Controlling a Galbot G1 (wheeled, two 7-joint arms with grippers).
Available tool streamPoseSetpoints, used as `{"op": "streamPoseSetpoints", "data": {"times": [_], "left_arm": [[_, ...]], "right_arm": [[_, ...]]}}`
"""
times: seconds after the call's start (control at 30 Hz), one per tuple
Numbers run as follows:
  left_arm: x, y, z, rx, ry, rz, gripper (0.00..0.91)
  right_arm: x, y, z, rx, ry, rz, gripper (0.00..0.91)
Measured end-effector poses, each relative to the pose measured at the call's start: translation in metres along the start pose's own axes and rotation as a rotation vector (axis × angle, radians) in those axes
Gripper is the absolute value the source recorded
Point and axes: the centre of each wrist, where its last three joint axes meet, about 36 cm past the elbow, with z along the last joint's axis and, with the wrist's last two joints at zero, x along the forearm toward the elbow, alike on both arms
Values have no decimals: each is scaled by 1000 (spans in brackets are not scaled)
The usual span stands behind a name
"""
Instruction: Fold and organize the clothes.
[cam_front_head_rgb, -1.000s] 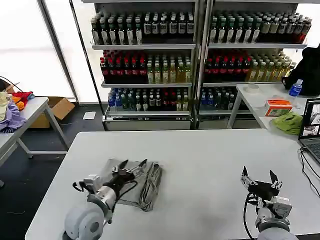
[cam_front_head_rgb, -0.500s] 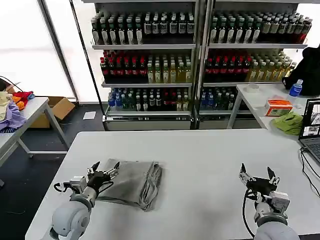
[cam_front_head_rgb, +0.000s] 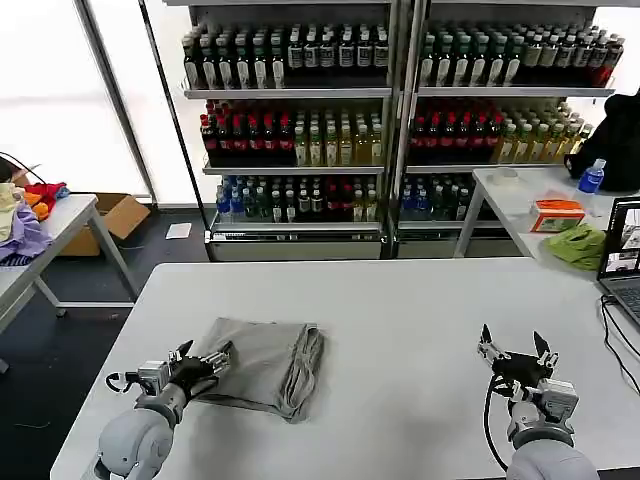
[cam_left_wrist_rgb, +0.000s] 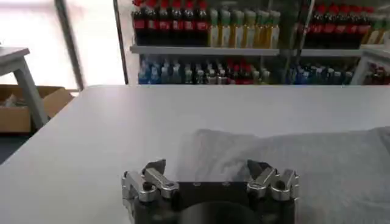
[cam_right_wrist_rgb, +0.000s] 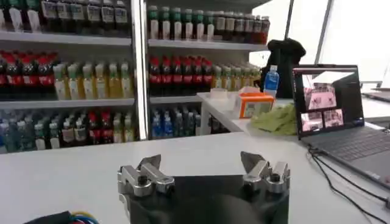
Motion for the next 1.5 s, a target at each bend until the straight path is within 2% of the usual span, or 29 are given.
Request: {"op": "streamPoseSetpoints", "data": {"times": [0.1, 0.13, 0.2, 0.23, 0.77, 1.0, 1.1, 1.27, 1.43, 1.5], "left_arm": [[-1, 0, 5, 10, 24, 16, 635], [-1, -1, 7, 13, 30, 20, 383], [-3, -1, 9, 17, 37, 26, 81], [-3, -1, 10, 18, 38, 28, 0], [2, -4, 13, 53, 38, 62, 0], [10, 7, 5, 62, 9, 27, 0], [15, 23, -2, 63, -5, -10, 0], [29, 73, -20, 48, -36, -114, 0], [47, 133, -51, -1, -84, -258, 0], [54, 148, -64, -21, -104, -299, 0]], "right_arm": [[1, -1, 0, 0, 0, 2, 907], [1, -1, 0, 0, 0, 3, 907], [1, -2, 0, 2, -1, 5, 907], [1, -3, -1, 2, -1, 6, 907], [2, -2, -7, 1, -19, 8, 907], [-3, -1, -8, 5, -23, 7, 907], [-5, 0, -9, 3, -20, 5, 907], [-10, 2, -10, -6, -22, -4, 907], [-14, 2, -11, -12, -21, -5, 907], [-14, 1, -11, -12, -21, -4, 907]]}}
